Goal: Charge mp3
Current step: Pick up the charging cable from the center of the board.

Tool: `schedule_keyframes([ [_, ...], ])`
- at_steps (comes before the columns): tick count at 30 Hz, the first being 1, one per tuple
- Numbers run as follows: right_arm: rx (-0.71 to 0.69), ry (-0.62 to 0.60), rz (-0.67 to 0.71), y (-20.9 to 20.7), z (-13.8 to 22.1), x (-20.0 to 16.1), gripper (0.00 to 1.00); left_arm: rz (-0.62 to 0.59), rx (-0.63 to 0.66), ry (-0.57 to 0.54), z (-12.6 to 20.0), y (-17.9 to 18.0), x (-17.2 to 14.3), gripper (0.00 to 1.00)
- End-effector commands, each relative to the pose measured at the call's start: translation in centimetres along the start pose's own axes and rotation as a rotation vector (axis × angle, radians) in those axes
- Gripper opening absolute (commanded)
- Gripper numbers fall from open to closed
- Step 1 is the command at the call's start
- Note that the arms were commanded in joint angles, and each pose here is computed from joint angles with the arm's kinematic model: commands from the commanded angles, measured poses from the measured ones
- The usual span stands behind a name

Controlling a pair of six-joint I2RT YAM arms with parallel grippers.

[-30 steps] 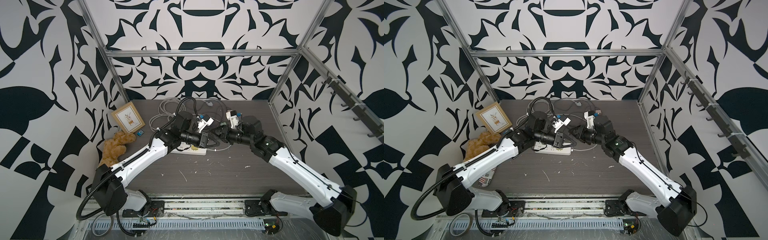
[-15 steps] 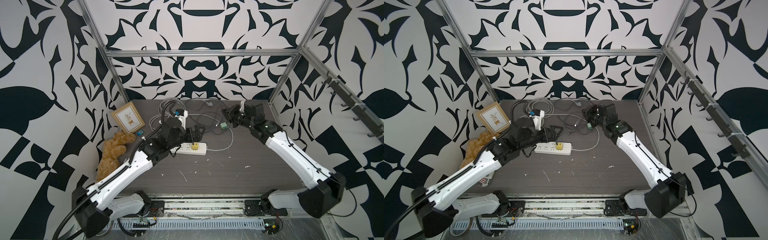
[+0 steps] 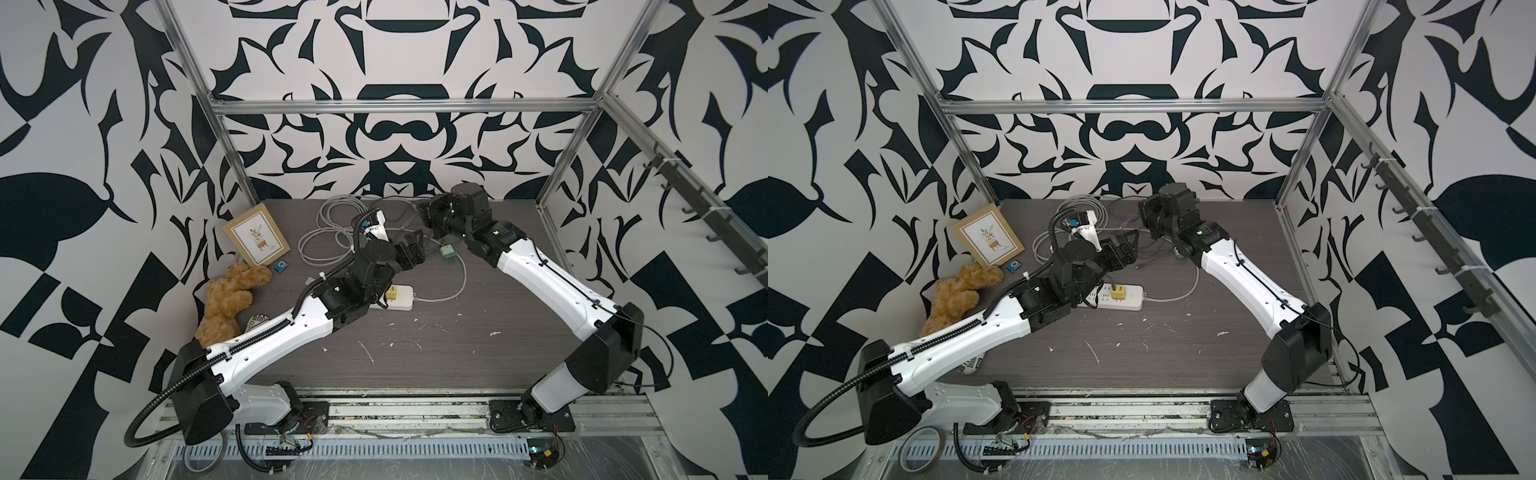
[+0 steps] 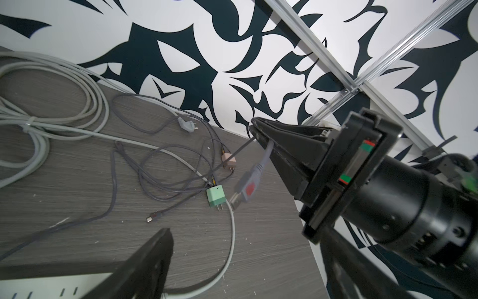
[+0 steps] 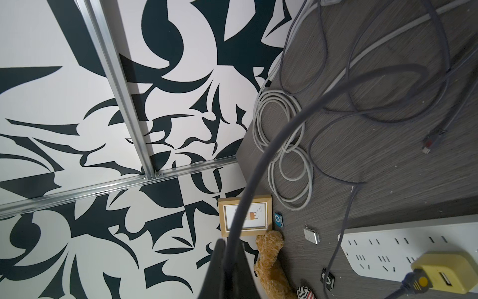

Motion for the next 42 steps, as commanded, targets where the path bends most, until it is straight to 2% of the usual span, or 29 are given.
schedule_keyframes([
  [1,0.110,-0.031,-0.020,3.9,2.0,0.8,0.00,0.054,-0.024,-0.092,0.0,-1.2,2.8,0.87],
  [3,0.112,-0.031,-0.018,3.9,2.2,0.7,0.00,0.064,-0.031,-0.089,-0.1,-0.9,3.3,0.86],
  [8,0.120,-0.035,-0.020,4.0,2.5,0.8,0.00,0.104,-0.044,-0.054,-0.5,-0.2,4.0,0.69],
  [21,0.135,-0.025,-0.018,4.1,2.6,0.2,0.00,0.161,-0.205,0.057,-0.9,-2.4,2.6,0.67],
  [27,0.142,-0.021,-0.015,4.3,2.9,0.0,0.00,0.170,-0.182,0.054,-0.9,-1.7,2.6,0.47],
  [32,0.145,-0.016,-0.013,4.3,3.2,-0.2,0.00,0.161,-0.172,0.057,-0.8,-1.6,2.7,0.25],
  [35,0.146,-0.012,-0.012,4.3,3.5,-0.3,0.00,0.159,-0.159,0.057,-0.8,-1.5,2.8,0.15],
  [42,0.154,-0.013,-0.010,4.3,4.1,-0.4,0.00,0.161,-0.162,0.074,-1.1,-1.8,3.1,0.05],
])
Point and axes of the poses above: each gripper's point midway between its finger pads, its own z axis back along the fingers, its own y axis along the line the jaws close on, x = y × z, the point moved 1 cm from there along z, back along the fingers, and after that the axes turned 12 degrees about z, right-handed, at the moved point
